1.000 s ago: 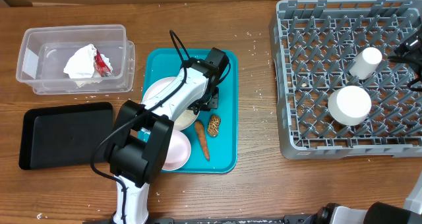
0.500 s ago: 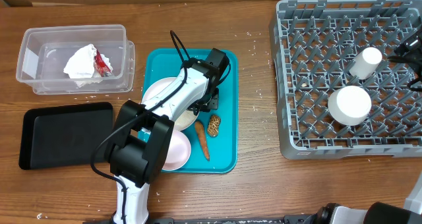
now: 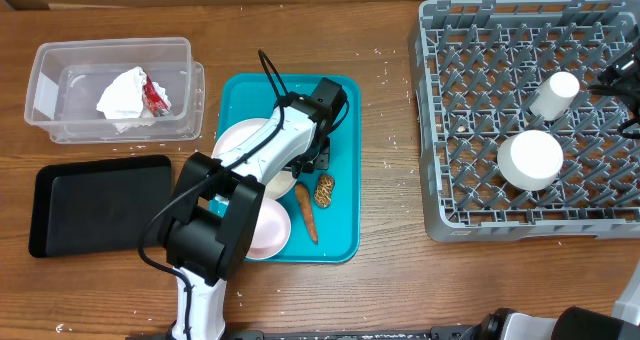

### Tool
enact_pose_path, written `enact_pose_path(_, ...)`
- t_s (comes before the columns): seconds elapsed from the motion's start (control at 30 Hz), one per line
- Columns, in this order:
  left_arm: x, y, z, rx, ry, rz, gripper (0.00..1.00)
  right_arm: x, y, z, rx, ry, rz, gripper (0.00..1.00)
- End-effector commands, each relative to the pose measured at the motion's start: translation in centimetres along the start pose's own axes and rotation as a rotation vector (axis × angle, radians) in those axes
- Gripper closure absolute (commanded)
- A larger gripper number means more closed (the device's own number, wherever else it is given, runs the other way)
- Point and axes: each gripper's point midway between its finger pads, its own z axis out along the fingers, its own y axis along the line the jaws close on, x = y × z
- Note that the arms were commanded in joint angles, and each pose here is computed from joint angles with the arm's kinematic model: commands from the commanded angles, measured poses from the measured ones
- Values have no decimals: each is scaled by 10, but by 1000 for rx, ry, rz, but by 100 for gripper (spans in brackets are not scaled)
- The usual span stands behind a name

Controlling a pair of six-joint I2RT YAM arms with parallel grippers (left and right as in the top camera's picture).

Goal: Sort waste into correct bins and load items into the dishwasher
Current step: 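Lower the left gripper and pinch the rim of the rice plate, then lift the plate and carry it left over the black tray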

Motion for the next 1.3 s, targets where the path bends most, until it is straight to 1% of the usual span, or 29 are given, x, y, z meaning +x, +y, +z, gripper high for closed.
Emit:
enact_pose_path(0.0,4,7,6,-45,18,-8,96,-4,-1,-3,4,-18,-3,0)
enact_pose_path(0.13,-5,9,-14,-62,9,-7,96,-4,-1,-3,4,-18,-3,0)
enact_pose_path(0.23,-17,15,-36,-125,-35,-35,96,-4,-1,-3,4,-18,-3,0)
enact_pose_path(0.4,-24,10,-55,-139,-65,-19,96,-4,-1,-3,4,-18,-3,0)
enact_pose_path(0.53,-21,7,-61,-152,-68,-5,96,-4,-1,-3,4,-18,-3,0)
enact_pose_path(0.6,-19,21,-69,-244,-84,-46,96,-4,-1,-3,3,-19,-3,0)
enact_pose_path(0.67,-16,29,-76,-293,-86,-73,96,-4,-1,-3,4,-18,-3,0)
enact_pose_path(0.77,-14,33,-90,-295,-65,-95,96,-4,-1,-3,4,-18,-3,0)
enact_pose_path(0.83,-15,40,-103,-309,-67,-140,96,-4,-1,-3,4,-18,-3,0)
enact_pose_path(0.93,-29,58,-132,-342,-122,-201,96,-4,-1,-3,4,-18,-3,0)
enact_pose_path(1.0,-36,66,-141,-335,-138,-228,96,-4,-1,-3,4,-18,-3,0)
enact_pose_path(1.17,-46,101,-151,-285,-103,-349,96,-4,-1,-3,4,-18,-3,0)
enact_pose_path(1.27,-45,133,-144,-235,-25,-460,96,-4,-1,-3,4,-18,-3,0)
